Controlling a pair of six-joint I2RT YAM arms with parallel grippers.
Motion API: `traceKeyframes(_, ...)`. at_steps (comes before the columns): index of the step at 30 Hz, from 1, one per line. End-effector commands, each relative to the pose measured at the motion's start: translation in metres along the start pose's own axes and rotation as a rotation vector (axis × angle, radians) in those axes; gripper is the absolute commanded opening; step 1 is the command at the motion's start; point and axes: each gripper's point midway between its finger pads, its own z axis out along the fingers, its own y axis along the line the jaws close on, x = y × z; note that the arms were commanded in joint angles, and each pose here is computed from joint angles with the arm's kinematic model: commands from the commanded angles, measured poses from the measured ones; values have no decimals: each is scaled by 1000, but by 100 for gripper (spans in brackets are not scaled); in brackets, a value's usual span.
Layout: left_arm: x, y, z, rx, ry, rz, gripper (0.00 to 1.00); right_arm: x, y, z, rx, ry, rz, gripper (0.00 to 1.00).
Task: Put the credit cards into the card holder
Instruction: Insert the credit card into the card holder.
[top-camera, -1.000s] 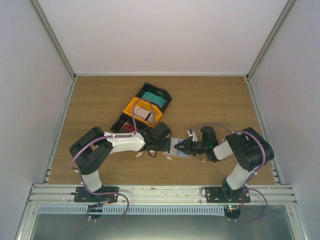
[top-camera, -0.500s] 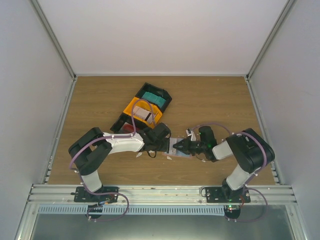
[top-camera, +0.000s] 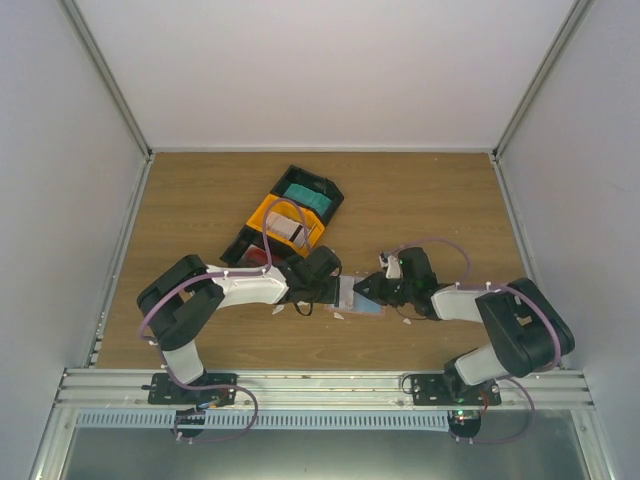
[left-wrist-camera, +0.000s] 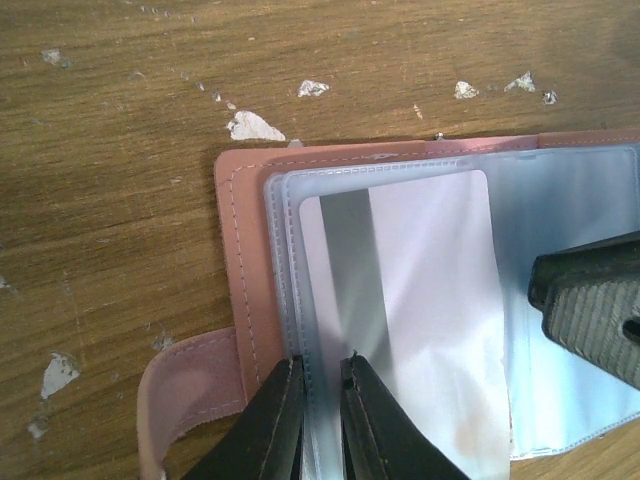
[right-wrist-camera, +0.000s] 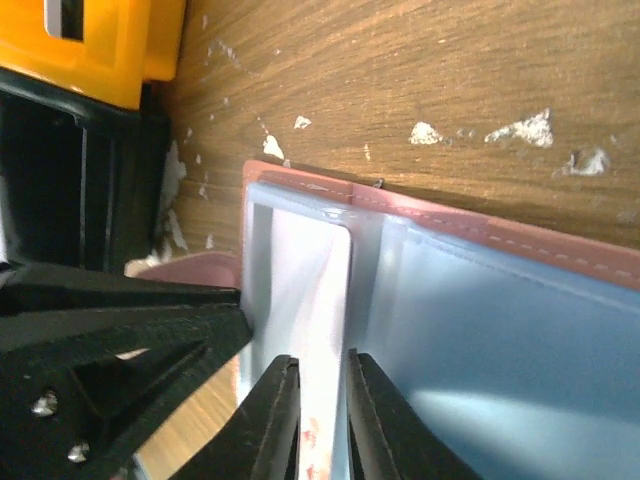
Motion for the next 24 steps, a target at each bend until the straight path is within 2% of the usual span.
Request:
traceKeyframes(1, 31, 18, 8, -47, 99, 6, 15, -2, -8, 0, 78, 2, -42, 10)
traceKeyframes(10, 31, 14, 10, -29, 105, 14, 15, 7, -5, 16, 31, 76, -56, 1)
traceKeyframes(15, 29, 6, 6, 14, 96, 18, 18, 11, 3, 20, -24, 104, -69, 0)
traceKeyframes(20, 16, -3, -7, 40, 48, 50, 23, 1, -2, 7, 68, 36, -89, 1)
traceKeyframes(24, 0, -18, -30, 78, 2, 85, 31, -16, -7, -10, 180, -55, -113, 4)
